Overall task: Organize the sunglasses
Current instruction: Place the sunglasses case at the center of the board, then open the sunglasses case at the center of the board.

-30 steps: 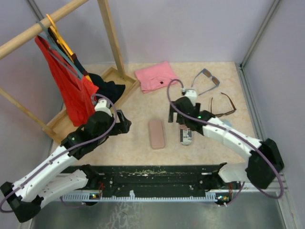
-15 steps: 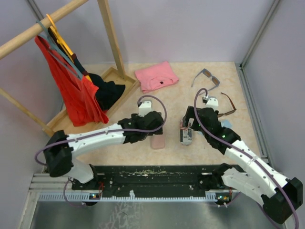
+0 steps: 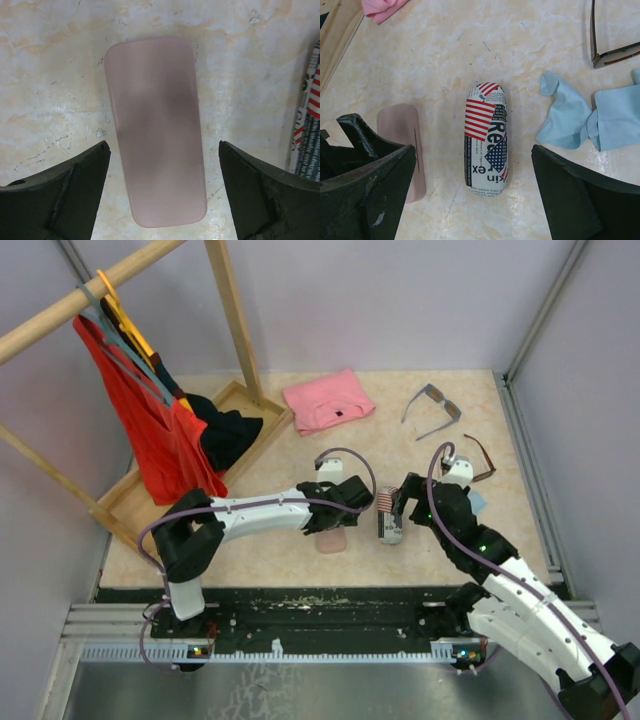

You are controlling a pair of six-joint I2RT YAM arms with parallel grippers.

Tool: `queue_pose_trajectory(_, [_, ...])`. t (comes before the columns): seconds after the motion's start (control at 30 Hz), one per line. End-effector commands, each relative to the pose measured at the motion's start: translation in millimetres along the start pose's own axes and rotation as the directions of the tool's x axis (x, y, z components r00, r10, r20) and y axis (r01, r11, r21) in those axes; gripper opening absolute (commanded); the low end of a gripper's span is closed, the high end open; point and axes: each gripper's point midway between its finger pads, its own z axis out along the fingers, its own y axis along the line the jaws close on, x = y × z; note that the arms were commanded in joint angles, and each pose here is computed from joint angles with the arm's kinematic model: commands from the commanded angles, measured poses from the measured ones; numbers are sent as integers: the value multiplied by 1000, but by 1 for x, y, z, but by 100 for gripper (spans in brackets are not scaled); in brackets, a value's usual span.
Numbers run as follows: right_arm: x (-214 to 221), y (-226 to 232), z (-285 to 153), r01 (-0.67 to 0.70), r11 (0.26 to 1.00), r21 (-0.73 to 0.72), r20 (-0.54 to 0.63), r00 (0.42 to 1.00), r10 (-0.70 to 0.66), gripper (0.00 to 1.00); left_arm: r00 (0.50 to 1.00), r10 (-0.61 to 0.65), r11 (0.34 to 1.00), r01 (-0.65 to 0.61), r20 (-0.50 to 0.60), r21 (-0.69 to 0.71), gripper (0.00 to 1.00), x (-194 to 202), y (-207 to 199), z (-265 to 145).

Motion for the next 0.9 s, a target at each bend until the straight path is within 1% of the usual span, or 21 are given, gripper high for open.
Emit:
queue_pose_trajectory(0.0, [-10,0,-1,-18,1000,3,43,999,18,98,1000,-20,999,20,-10,-43,94,2,5,-1])
queue_pose_trajectory(0.2, [-8,3,1,-2,1000,-9,31,1000,3,98,1000,-28,998,27,-11,-47,90,7,8,8])
queue_pose_trajectory(0.47, [-4,6,6,11,1000,-22,10,1000,-10,97,999,-39,998,38,-28,-51,90,12,14,18])
queue_pose_trajectory(0.87, [0,7,10,22,1000,-17,-1,1000,-23,97,999,-34,998,33,-31,-48,88,11,14,24])
